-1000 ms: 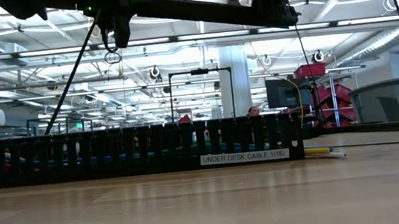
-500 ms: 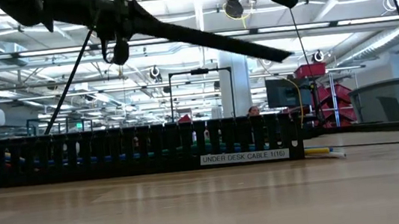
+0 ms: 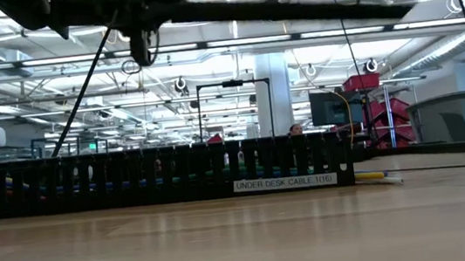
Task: Ziptie cables
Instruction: Insert the black cover of the black cable duct
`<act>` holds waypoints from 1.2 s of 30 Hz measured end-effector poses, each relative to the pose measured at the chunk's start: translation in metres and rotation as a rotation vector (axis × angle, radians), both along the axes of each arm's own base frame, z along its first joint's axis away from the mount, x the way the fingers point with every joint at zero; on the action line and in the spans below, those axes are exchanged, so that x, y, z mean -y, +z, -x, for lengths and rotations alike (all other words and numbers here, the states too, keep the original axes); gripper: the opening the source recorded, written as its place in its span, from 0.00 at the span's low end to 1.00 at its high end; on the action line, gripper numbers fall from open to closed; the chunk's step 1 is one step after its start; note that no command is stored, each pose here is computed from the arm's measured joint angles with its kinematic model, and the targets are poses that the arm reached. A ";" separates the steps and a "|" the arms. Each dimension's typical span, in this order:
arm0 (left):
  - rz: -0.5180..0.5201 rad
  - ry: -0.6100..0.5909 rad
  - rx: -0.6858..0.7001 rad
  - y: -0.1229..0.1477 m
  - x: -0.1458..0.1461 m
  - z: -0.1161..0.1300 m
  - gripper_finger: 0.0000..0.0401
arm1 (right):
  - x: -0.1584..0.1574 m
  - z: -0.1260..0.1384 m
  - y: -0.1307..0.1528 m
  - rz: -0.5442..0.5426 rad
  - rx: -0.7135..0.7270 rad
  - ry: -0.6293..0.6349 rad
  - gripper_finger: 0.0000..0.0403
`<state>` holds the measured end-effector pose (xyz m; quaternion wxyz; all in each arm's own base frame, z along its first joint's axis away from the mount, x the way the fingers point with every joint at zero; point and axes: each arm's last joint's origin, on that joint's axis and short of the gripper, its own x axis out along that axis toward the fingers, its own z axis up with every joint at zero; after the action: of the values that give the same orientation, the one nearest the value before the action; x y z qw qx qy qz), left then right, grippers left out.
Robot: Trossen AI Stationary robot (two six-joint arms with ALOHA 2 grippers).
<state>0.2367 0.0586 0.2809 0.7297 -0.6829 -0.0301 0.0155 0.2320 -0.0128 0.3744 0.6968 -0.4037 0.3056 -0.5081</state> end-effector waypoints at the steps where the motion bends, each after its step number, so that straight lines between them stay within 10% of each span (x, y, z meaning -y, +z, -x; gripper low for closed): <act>1: -0.001 -0.056 0.001 0.001 0.003 0.001 0.02 | 0.003 0.007 0.005 -0.008 0.056 -0.041 0.17; 7: -0.009 -0.178 -0.030 0.014 0.024 0.022 0.02 | 0.018 0.058 0.032 -0.033 0.313 -0.267 0.17; 15: 0.022 0.014 -0.336 0.006 0.057 0.085 0.02 | 0.017 0.108 0.053 -0.057 0.497 -0.311 0.17; 23: 0.052 0.097 -0.388 0.001 0.083 0.106 0.02 | 0.017 0.094 0.048 -0.054 0.460 -0.300 0.17; 28: 0.009 0.139 -0.443 -0.006 0.091 0.103 0.02 | -0.005 0.063 0.032 -0.107 0.470 -0.062 0.17; 31: -0.024 0.252 -0.415 -0.004 0.087 0.106 0.02 | -0.026 0.041 0.009 -0.271 0.488 0.230 0.17; 36: -0.057 0.388 -0.356 0.002 0.078 0.120 0.02 | -0.041 0.021 -0.038 -0.981 0.501 0.454 0.17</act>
<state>0.1169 -0.0194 0.2829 0.7260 -0.6299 -0.0320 0.2740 0.2113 0.0283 0.3365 0.9439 0.0423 0.2371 -0.2257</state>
